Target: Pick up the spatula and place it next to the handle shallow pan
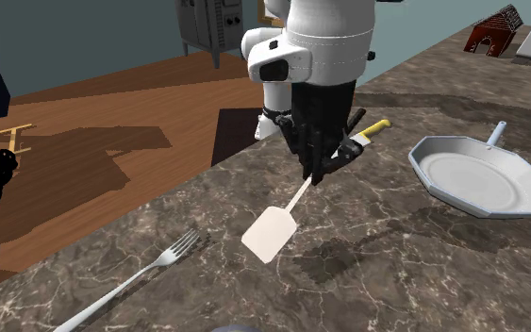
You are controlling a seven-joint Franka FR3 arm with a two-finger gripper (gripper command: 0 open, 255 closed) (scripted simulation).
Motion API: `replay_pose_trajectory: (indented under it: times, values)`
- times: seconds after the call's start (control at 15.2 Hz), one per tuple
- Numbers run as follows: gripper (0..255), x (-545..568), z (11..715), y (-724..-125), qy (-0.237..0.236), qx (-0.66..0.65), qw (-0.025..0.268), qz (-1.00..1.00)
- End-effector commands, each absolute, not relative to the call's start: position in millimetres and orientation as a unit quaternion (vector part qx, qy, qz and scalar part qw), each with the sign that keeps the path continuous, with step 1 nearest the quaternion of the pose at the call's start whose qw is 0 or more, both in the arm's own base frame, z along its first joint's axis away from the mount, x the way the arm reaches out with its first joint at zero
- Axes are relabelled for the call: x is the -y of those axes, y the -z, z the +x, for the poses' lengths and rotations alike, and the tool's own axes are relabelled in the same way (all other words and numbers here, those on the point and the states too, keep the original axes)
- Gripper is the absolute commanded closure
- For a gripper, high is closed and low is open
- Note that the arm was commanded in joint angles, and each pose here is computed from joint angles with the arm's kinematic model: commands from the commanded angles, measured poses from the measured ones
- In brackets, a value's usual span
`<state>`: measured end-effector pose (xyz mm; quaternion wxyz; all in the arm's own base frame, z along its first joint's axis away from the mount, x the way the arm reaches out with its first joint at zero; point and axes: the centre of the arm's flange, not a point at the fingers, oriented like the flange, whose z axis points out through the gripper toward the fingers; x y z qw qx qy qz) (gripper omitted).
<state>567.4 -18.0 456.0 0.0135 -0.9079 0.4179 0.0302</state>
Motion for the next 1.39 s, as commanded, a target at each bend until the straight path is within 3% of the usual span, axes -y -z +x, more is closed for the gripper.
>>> replay_pose_trajectory:
  times: [0.0,0.66,1.32]
  values:
    - [255,-7.8,579.9,-452.8,-0.030,-0.418,0.014,-0.908]
    - [255,-127.6,635.2,-453.1,-0.030,-0.418,0.014,-0.908]
    - [255,-133.1,637.7,-405.6,-0.030,-0.418,0.014,-0.908]
